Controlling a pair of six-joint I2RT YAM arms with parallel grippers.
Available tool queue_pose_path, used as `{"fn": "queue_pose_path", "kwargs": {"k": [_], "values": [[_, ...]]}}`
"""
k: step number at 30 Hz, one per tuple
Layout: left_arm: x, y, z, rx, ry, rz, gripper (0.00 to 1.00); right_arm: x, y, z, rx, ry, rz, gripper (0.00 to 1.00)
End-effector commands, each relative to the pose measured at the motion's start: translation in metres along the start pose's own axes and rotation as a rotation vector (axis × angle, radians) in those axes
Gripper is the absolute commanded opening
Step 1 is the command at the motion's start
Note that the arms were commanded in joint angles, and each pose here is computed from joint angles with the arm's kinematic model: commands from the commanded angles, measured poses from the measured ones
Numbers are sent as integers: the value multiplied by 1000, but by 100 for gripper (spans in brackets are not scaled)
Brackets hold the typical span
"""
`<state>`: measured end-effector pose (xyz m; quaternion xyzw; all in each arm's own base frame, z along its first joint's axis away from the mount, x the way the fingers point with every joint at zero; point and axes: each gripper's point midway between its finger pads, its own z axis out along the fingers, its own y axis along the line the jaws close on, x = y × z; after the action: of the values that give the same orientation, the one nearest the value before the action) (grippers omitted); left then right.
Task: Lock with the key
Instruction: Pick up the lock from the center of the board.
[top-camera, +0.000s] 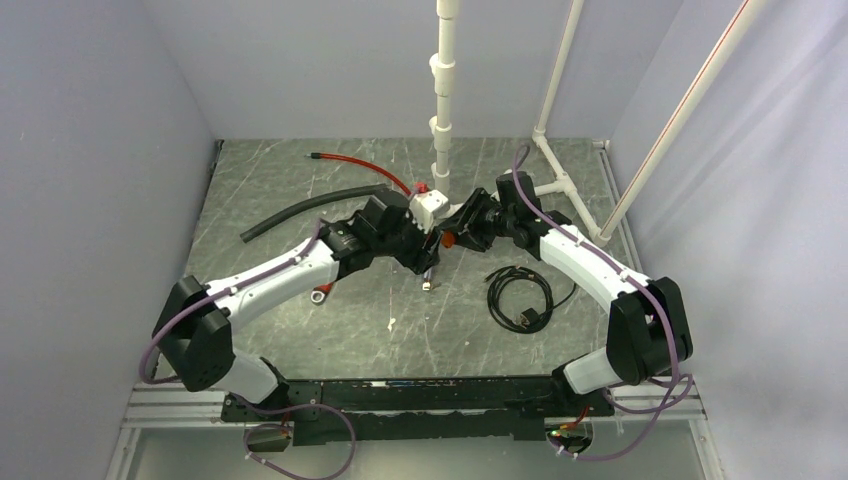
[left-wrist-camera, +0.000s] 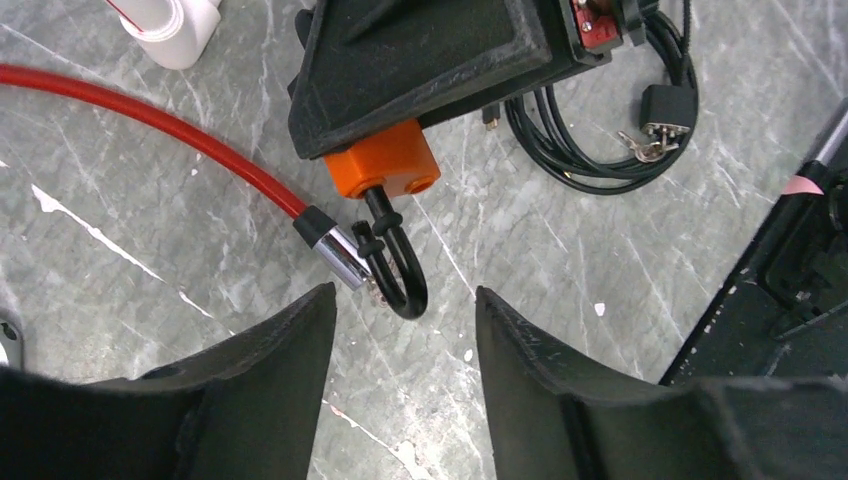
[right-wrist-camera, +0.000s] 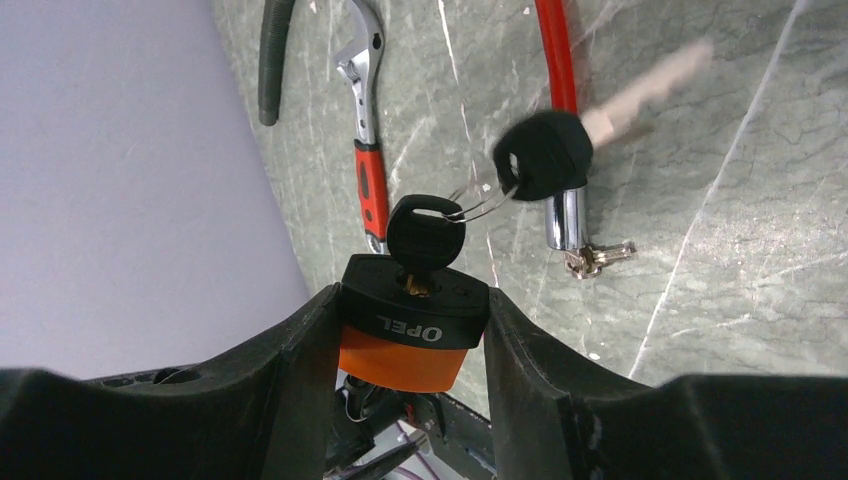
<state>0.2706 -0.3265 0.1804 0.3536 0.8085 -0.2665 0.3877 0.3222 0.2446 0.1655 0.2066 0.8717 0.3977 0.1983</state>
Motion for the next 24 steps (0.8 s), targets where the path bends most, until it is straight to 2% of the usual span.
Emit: {"fn": "queue_pose_path", "kwargs": {"k": [1,6,13,15,18,22,24], "values": [[-29,6,2,-86,-60,34,56,-14,30,-9,-68,-41,23,0],[-32,10,10,-106,-54,57,52,-12,30,-7,-72,-35,49,0],[-23,14,18,-128,-7,89,36,-12,29,-9,-66,-36,69,0],[-22,12,19,-119,-5,90,26,-11,29,-9,-70,-33,70,4],[-21,8,18,-99,7,77,1,-10,33,-10,-97,-26,66,41],[-20,-6,8,11,17,47,0,-13,38,-17,-141,-21,9,79],[-20,-17,-3,118,22,33,0,-16,39,-25,-177,-11,-22,91]]}}
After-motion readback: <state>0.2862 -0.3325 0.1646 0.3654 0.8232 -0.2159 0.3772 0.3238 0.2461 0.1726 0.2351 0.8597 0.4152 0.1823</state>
